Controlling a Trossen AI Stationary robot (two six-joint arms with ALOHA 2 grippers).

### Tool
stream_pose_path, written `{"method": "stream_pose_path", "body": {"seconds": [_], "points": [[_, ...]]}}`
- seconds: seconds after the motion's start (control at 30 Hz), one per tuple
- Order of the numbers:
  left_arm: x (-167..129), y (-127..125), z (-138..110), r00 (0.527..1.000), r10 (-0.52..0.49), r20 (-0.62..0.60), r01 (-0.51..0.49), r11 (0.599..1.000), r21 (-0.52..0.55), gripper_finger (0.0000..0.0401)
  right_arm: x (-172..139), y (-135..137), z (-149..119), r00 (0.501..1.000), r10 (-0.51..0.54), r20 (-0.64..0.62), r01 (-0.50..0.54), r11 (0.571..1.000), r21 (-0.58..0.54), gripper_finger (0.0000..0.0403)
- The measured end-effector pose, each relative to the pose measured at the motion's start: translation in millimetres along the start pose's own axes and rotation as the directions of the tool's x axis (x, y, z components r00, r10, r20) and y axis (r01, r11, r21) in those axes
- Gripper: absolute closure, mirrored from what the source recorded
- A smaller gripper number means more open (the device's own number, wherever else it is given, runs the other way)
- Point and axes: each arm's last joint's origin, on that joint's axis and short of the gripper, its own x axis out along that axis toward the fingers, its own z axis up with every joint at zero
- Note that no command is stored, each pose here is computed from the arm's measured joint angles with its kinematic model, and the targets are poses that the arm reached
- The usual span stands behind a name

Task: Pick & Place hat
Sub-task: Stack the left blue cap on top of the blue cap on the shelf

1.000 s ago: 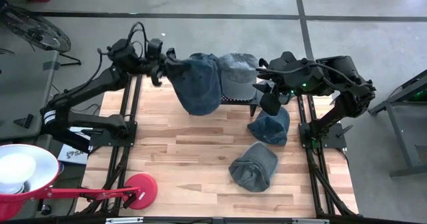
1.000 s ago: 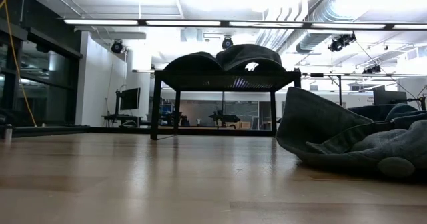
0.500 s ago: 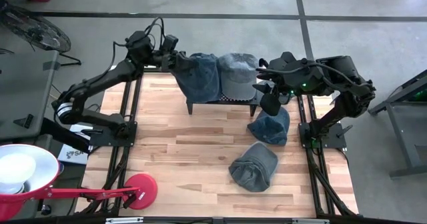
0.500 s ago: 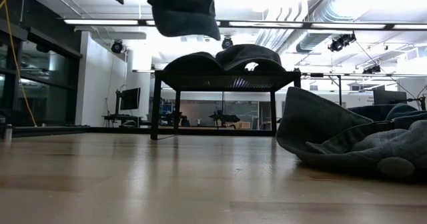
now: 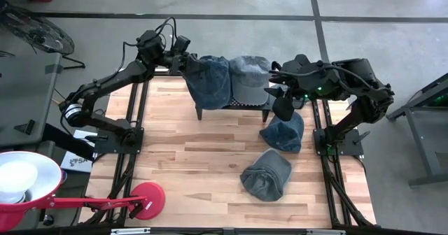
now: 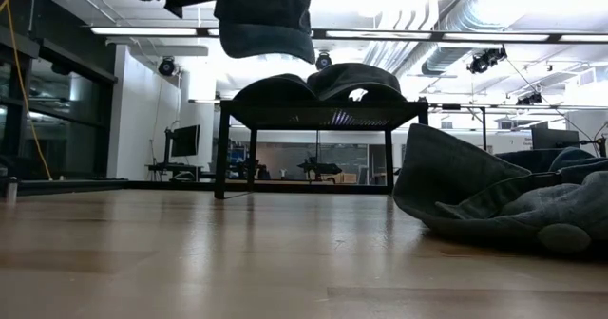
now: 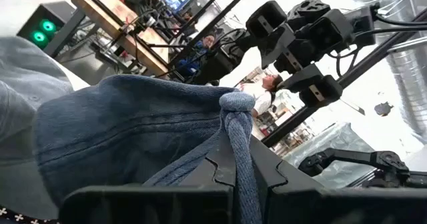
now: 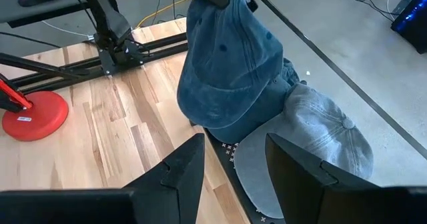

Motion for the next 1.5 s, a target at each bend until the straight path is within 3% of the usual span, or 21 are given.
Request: {"method": "stream_pose_path", "body": {"seconds": [0.33, 1.17, 1.5], "points": [[6.8, 16.5, 0.0, 1.0, -0.011, -0.011, 0.011, 1.0, 0.003, 0.0401, 0.0, 0.1, 0.2, 1.0, -0.001, 0.002, 0.001, 1.0, 0.011, 0.0252], [7.3, 19.0, 0.1, 1.0, 0.006, 0.003, -0.007, 0.995, 0.095, 0.0401, 0.0, -0.3, 0.3, 1.0, -0.011, 0.006, 0.011, 0.999, 0.031, 0.0251], [-3.2, 29.6, 2.1, 0.997, 0.078, 0.004, -0.078, 0.991, 0.113, 0.0401, 0.0, -0.3, 0.3, 1.0, -0.012, 0.006, 0.012, 0.999, 0.032, 0.0252]]}}
